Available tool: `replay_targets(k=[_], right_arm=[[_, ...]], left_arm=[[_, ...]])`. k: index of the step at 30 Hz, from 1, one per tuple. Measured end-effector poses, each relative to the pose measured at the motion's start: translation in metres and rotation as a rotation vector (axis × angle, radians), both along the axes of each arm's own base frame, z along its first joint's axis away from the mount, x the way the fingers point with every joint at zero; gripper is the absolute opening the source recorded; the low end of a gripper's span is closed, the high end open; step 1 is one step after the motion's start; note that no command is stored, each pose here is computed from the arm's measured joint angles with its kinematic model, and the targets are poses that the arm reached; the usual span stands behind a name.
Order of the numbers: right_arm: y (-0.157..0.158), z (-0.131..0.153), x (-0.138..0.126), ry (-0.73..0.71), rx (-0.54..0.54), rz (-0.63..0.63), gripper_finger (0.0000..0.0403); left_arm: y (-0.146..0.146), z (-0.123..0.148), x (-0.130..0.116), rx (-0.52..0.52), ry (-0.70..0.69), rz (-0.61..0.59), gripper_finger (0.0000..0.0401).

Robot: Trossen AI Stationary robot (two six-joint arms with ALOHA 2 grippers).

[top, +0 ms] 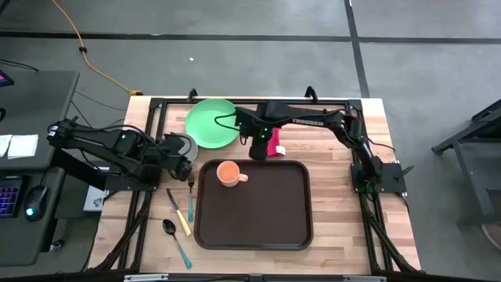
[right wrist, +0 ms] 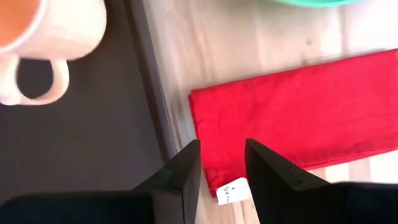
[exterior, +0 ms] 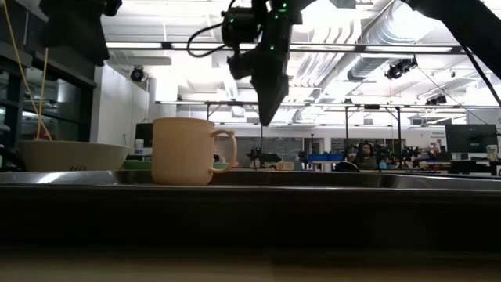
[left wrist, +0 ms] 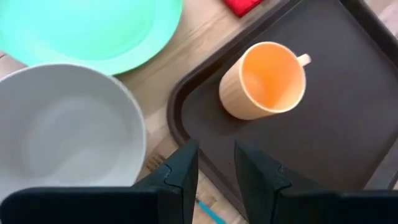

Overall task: Set up tray
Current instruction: Put the orange mug on the black serving tray

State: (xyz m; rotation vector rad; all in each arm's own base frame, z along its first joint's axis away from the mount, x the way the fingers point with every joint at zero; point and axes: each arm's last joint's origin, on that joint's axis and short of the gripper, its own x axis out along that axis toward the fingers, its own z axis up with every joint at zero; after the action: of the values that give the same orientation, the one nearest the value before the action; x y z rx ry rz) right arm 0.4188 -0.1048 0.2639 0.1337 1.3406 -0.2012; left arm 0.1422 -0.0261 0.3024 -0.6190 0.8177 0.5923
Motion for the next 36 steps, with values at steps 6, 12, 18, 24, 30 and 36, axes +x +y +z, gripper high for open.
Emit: replay_targets(k=[6,12,18,24,30,36], right_arm=[[-0.007,0.033,-0.016,-0.08,-0.031,-0.028,0.0103],[-0.004,0.066,-0.032,-0.167,-0.083,-0.04,0.0103],[0.002,0.1,-0.054,-0.25,-0.136,-0.065,0.0103],[0.008,0.129,-0.075,-0.332,-0.16,-0.072,0.0103],[0.012,0.146,-0.092,-0.38,-0.17,-0.081,0.0103],[0.014,0.146,-0.099,-0.339,-0.159,-0.079,0.0103]], left_arm=[[-0.003,-0.001,0.011,0.029,-0.015,-0.053,0.0136],[-0.005,-0.005,0.017,0.034,0.008,-0.055,0.0136],[-0.007,-0.005,0.026,0.058,-0.012,-0.097,0.0136],[-0.009,-0.007,0.035,0.096,-0.025,-0.14,0.0136],[-0.01,-0.009,0.042,0.107,-0.037,-0.144,0.0136],[-0.012,-0.01,0.053,0.089,-0.072,-0.127,0.0136]])
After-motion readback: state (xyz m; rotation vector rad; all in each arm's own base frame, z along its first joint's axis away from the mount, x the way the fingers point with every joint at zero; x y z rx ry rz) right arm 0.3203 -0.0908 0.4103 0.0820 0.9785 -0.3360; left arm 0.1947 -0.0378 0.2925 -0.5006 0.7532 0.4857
